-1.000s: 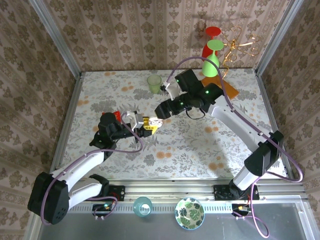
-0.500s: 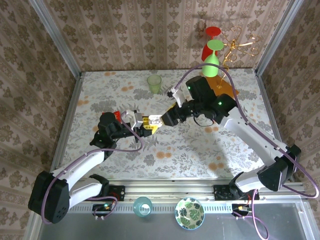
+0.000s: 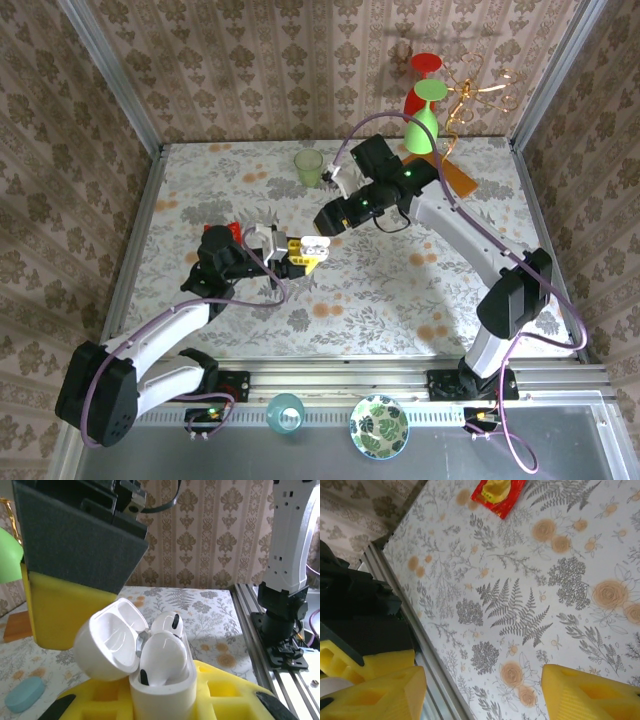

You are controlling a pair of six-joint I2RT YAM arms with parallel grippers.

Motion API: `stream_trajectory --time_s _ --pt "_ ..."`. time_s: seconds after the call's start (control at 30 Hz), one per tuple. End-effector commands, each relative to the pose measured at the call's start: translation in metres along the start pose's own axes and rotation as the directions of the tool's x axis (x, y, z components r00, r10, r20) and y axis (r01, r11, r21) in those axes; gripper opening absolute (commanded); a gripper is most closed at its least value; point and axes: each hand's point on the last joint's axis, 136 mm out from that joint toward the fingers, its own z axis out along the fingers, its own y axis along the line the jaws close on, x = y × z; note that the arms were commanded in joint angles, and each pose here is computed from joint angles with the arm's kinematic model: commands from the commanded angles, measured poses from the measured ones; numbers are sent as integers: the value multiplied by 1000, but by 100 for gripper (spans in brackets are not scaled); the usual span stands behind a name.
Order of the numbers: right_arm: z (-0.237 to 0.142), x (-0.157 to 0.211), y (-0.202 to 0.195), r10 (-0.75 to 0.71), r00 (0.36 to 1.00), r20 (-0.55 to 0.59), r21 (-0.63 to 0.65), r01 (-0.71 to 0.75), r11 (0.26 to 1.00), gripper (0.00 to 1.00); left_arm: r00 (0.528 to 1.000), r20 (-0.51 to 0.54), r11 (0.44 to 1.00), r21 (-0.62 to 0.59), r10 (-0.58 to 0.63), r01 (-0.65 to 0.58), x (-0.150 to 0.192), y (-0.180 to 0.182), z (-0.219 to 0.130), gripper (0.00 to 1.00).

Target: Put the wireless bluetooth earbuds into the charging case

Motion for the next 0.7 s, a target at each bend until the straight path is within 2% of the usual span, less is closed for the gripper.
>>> stream_trajectory --time_s 0.0,0.27,0.4,0.5,0.6,0.67 --pt "-13 17 26 -75 996 -46 -81 71 994 64 998 30 998 -8 61 -61 -14 3 1 0" --pt "-29 32 53 -194 981 5 -166 192 967 65 999 32 999 -30 38 -37 -18 10 1 0" --pt "-38 24 51 -249 963 100 -102 259 961 66 999 39 1000 -11 18 -17 -22 10 2 0" --pt "-46 22 62 -344 913 217 -93 371 924 67 999 44 1000 21 -19 18 -24 7 4 0" --pt "-56 25 78 -463 812 355 -72 517 853 68 997 58 996 81 -52 47 -31 0 5 0" --pt "-57 25 80 -505 760 409 -42 569 822 68 995 80 988 142 -63 51 -37 -10 4 0"
